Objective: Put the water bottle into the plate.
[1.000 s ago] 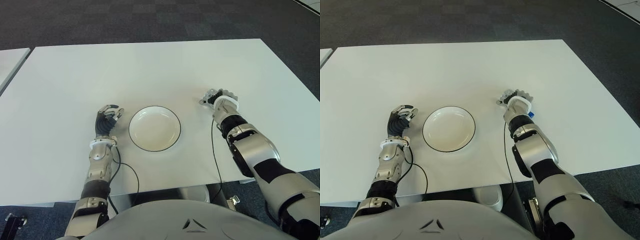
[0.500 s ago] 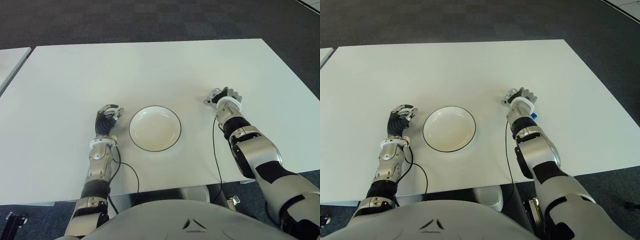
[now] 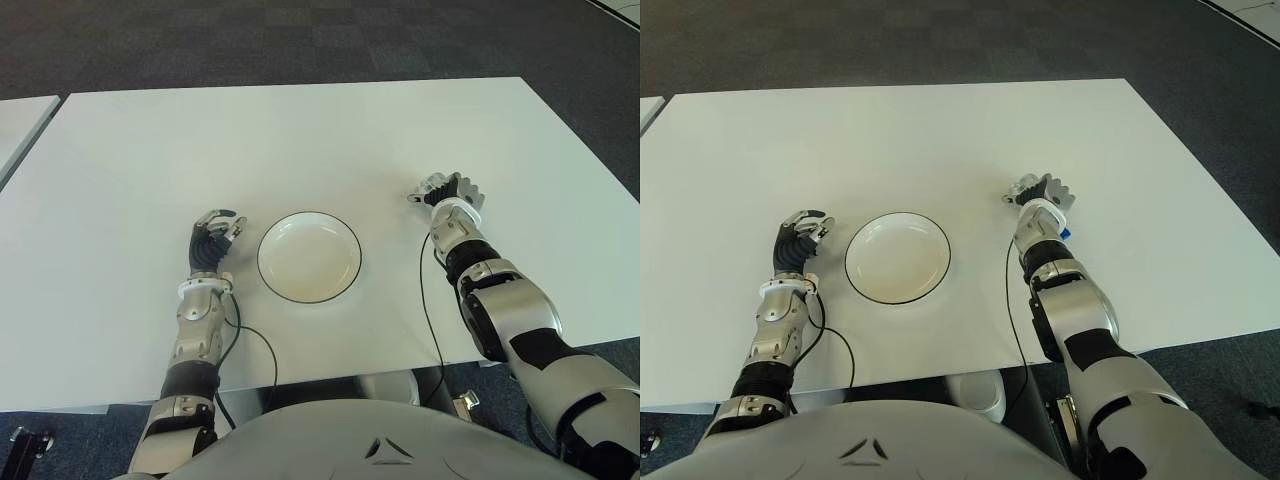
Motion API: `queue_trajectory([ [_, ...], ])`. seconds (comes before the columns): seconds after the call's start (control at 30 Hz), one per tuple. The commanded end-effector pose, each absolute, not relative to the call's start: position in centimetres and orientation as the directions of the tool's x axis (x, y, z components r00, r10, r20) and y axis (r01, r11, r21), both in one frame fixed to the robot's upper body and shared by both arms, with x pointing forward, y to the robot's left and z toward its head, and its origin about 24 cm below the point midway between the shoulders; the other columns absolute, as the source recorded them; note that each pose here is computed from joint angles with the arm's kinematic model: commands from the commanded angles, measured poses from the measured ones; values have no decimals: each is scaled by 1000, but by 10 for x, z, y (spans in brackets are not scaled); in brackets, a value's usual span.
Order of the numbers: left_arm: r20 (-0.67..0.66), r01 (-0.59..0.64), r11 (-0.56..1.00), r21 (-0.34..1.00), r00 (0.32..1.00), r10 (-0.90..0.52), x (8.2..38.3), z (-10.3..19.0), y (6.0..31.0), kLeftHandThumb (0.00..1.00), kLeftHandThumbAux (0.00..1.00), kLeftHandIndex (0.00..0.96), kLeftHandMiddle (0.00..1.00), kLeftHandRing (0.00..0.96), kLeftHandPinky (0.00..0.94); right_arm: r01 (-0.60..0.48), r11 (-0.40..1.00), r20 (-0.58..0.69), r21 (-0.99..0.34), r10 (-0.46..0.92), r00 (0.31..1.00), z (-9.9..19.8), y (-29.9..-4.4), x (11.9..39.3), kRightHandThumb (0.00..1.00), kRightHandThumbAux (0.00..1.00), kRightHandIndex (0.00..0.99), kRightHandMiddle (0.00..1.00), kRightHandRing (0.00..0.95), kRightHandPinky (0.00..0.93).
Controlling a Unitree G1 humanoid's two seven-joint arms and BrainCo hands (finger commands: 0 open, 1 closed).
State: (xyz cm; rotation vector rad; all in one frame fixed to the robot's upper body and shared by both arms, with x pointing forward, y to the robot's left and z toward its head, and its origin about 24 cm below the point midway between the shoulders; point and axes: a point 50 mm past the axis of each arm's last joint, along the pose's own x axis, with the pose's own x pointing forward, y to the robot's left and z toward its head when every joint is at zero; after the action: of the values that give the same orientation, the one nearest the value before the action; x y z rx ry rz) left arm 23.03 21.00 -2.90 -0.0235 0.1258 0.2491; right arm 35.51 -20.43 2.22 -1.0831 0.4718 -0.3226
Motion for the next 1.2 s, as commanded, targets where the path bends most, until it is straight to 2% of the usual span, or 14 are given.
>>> queue_trajectory([
  [0.03, -222, -268, 964, -4, 940, 260, 219, -44, 210, 702, 723, 438, 914, 903, 889, -23, 516, -303, -856, -465, 832, -6, -202, 337, 710, 715, 439, 769, 789, 830],
  [0.37, -226, -277, 961, 11, 935, 272, 219, -43, 211, 702, 723, 438, 914, 902, 886, 70, 537, -222, -841, -460, 860, -3, -200, 337, 715, 716, 440, 786, 798, 819],
  [0.73, -224, -275, 961, 30, 935, 274, 219, -42, 210, 701, 723, 438, 915, 904, 885, 252, 534, -10, -807, -439, 898, 19, -178, 338, 725, 714, 441, 810, 813, 828],
  [1.03, -227, -272, 962, 25, 935, 271, 219, -41, 210, 702, 723, 438, 918, 907, 893, 356, 576, 136, -736, -390, 911, 36, -167, 330, 735, 713, 440, 850, 852, 855],
  [1.2, -239, -274, 962, 14, 933, 269, 219, -43, 212, 701, 723, 438, 917, 907, 889, 442, 602, 300, -665, -326, 896, 63, -146, 322, 737, 712, 440, 857, 859, 855],
])
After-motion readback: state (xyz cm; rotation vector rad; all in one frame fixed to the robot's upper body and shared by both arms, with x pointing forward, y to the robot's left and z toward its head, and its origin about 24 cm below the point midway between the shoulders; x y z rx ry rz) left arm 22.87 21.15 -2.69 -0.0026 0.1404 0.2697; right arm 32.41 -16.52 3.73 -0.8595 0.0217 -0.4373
